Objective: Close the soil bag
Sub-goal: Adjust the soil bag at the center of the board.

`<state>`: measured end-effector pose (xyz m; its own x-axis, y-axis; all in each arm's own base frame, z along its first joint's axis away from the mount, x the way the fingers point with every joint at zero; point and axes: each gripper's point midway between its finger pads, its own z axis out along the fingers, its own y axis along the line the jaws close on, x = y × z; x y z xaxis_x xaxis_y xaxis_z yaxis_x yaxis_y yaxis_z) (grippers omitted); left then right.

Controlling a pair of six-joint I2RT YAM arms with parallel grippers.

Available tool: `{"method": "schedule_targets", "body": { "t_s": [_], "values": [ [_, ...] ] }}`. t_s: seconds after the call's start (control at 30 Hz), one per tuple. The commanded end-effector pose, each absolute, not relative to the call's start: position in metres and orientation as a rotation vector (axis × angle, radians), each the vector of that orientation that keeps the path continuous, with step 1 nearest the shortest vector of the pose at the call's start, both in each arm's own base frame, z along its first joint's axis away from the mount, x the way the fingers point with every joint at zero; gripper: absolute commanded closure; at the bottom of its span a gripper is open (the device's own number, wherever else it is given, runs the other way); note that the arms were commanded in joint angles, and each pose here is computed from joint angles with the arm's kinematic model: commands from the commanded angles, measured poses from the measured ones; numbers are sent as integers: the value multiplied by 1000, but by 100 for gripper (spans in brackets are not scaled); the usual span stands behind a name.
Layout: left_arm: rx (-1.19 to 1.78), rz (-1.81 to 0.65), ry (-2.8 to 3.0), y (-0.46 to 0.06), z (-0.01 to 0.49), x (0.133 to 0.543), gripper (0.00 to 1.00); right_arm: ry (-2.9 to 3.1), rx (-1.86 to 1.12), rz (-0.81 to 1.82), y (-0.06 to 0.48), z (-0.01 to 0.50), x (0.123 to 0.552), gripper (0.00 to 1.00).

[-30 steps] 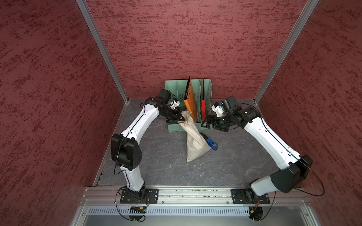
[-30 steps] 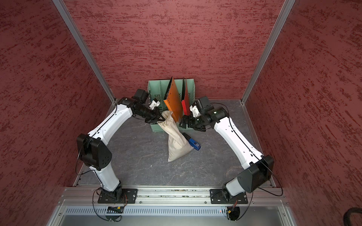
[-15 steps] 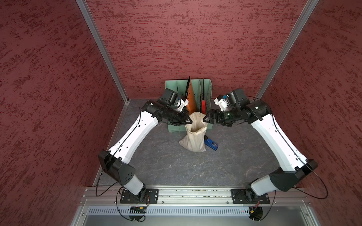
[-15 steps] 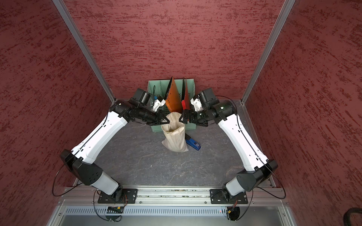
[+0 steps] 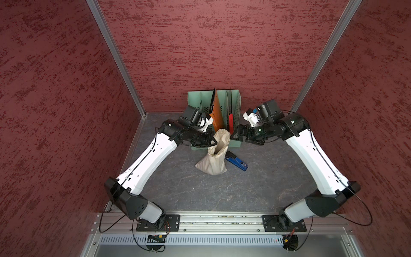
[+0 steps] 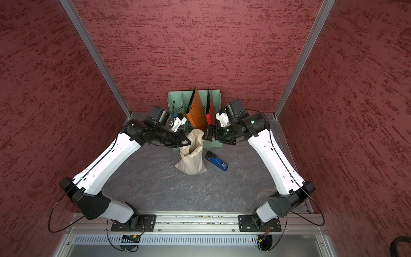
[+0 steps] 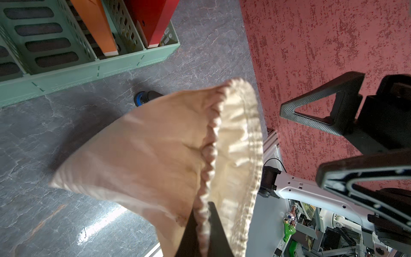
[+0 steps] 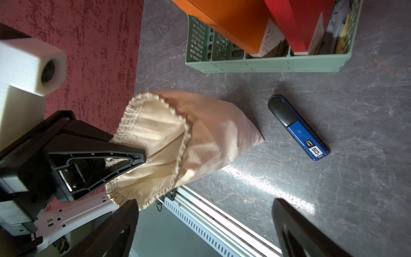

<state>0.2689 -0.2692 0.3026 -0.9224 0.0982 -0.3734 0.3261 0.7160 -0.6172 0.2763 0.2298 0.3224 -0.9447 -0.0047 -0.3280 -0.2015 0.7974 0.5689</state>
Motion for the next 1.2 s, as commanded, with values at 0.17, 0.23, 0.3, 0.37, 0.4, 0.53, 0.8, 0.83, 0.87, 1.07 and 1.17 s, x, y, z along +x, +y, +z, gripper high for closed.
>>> {"method": "schedule_targets", "body": {
  "t_s": [0.17,0.23,0.3,0.37,0.4,0.53,0.8,0.83,0.87,1.07,1.17],
  "values": [
    [359,-1053,2515,-267,324,260,93,2689,-167,890,238,323,273,2],
    [353,-1052,2517,-265,322,258,93,2696,-189,888,243,324,274,2],
    [347,-1049,2514,-263,321,257,93,2704,-211,883,248,323,276,2],
    [344,-1045,2512,-262,320,256,93,2711,-230,879,251,323,278,2],
    [344,-1044,2512,-261,320,255,92,2715,-239,876,253,322,280,2],
    [346,-1047,2512,-262,318,256,92,2725,-278,853,258,322,287,2],
    [360,-1037,2511,-262,316,259,92,2817,-346,761,268,301,296,9],
    [361,-1033,2513,-262,315,259,92,2828,-348,731,267,297,297,11],
    [360,-1030,2514,-261,314,260,92,2847,-352,702,267,291,298,13],
    [339,-1003,2525,-253,310,263,92,2909,-391,579,268,276,299,40],
    [313,-981,2529,-246,309,265,92,2904,-393,538,264,278,299,57]
  ]
}}
